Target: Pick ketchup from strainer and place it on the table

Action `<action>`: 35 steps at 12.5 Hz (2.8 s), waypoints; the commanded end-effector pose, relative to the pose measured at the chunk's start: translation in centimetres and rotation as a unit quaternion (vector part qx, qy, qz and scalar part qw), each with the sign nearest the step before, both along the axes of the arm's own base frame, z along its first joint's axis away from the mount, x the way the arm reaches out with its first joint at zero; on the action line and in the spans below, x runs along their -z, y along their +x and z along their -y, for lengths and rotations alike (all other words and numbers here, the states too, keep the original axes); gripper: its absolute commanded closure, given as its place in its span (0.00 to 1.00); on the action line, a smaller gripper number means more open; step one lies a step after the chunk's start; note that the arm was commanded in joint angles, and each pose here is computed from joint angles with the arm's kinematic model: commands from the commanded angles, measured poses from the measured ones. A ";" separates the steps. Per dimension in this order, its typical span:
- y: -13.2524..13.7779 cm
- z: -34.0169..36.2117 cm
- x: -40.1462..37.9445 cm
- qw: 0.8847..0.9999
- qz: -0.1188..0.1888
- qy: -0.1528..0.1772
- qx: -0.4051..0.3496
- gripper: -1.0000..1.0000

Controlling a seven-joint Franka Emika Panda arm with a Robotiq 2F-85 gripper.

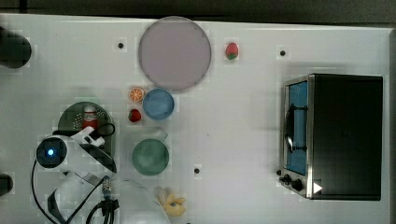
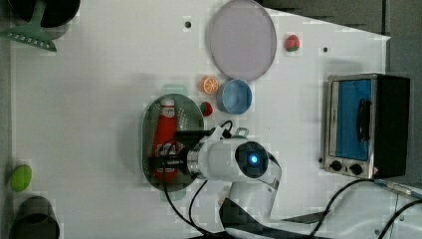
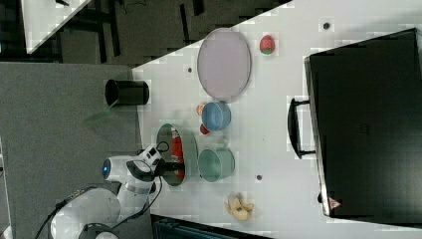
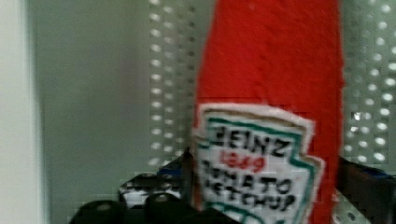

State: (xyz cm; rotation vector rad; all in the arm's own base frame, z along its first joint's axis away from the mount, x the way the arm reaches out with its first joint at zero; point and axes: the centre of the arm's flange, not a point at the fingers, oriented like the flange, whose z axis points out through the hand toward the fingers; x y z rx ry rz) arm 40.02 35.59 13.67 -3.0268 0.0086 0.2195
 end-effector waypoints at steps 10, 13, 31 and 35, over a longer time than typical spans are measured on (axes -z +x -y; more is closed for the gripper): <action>1.4 -2.7 -16.1 0.994 0.059 -0.027 0.091 0.40; 3.5 -1.9 -21.5 0.986 0.040 -0.017 0.161 0.40; 19.0 35.6 -27.2 0.981 0.016 -0.095 0.169 0.40; 16.9 38.6 -20.7 0.977 0.036 -0.091 0.188 0.40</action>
